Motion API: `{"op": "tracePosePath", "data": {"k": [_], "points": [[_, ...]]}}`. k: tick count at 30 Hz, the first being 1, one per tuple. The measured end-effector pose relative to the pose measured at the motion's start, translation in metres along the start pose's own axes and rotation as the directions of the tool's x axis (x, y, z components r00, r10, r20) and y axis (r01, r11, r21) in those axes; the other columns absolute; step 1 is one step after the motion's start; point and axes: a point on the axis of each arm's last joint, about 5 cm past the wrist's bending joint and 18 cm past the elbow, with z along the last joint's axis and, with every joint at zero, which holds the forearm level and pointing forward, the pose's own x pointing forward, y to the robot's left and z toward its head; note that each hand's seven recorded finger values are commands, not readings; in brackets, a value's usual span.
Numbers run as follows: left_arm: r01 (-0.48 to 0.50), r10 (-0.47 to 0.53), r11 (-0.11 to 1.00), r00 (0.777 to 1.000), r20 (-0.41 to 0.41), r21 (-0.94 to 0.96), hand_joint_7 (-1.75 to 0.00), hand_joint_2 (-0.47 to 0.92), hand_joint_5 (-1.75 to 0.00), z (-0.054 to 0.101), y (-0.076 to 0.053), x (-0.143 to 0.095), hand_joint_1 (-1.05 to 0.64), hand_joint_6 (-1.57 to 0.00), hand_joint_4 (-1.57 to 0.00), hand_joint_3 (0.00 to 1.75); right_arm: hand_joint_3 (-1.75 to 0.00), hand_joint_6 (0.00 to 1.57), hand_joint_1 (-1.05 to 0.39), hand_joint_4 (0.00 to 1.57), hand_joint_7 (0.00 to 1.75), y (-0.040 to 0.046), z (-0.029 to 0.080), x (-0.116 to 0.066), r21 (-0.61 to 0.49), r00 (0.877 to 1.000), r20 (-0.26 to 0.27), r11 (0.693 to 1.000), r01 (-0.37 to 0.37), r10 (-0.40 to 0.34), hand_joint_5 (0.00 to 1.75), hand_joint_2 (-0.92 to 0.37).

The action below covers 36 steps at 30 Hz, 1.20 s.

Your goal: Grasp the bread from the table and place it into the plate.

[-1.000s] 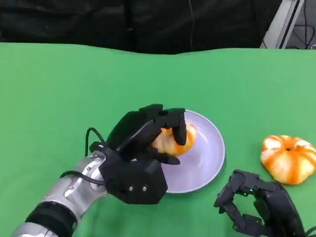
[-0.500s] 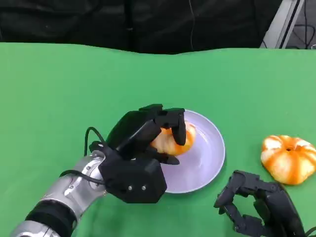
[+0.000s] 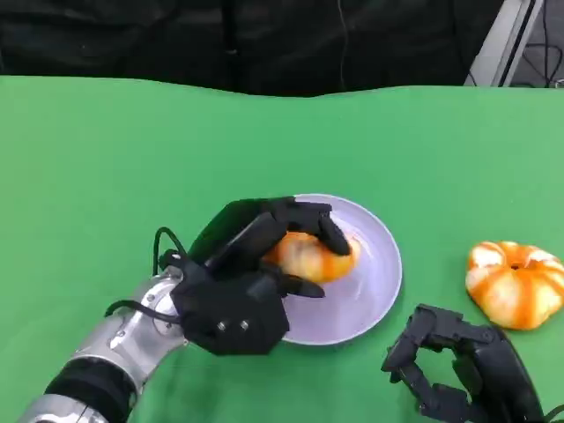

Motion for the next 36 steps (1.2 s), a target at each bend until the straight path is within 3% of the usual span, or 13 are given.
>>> {"op": "tracePosePath", "data": {"k": [9,14,20,26,31,36], "points": [[0.056,-0.057,0.995,0.998,-0.014,-0.087,0.0,0.92,0.0,0.0,0.003,0.002,-0.76,-0.61,-0.74,0.53,-0.8,0.81,-0.26,0.81,1.29,0.0004,0.0,0.0,-0.008,1.0,-0.001,1.0,0.005,-0.005,1.55,-0.69],[0.076,-0.078,0.988,0.997,-0.005,-0.134,0.0,0.92,0.0,0.002,0.006,0.003,-0.88,-0.49,-0.54,0.71,-0.82,0.82,-0.25,0.81,1.29,0.0008,0.0,0.0,-0.01,1.0,-0.001,1.0,0.001,-0.001,1.55,-0.67],[0.1,-0.103,0.982,0.995,-0.01,-0.162,0.0,0.92,0.0,0.001,0.005,-0.001,-1.0,-0.38,-0.4,0.79,-0.84,0.82,-0.24,0.82,1.29,0.0008,0.0,0.001,-0.01,1.0,0.001,1.0,0.001,-0.001,1.54,-0.66],[0.06,-0.061,0.982,0.998,-0.002,-0.181,0.0,0.92,0.0,0.001,0.006,-0.006,-1.0,-0.32,-0.34,0.82,-0.83,0.82,-0.22,0.81,1.28,0.001,0.001,0.001,-0.005,1.0,0.005,1.0,0.0,0.0,1.54,-0.66],[-0.047,0.065,0.969,0.996,0.067,-0.243,-0.01,0.92,-0.01,0.002,0.013,-0.011,-0.95,-0.33,-0.37,0.78,-0.81,0.81,-0.24,0.8,1.29,0.0009,0.001,0.001,-0.001,1.0,0.006,1.0,0.004,-0.004,1.56,-0.67],[-0.127,0.156,0.944,0.985,0.073,-0.303,-0.01,0.92,-0.02,0.0,0.018,-0.02,-0.91,-0.36,-0.41,0.71,-0.8,0.8,-0.24,0.79,1.3,0.0013,0.002,0.002,-0.002,1.0,0.013,1.0,0.0,0.0,1.58,-0.67]]}}
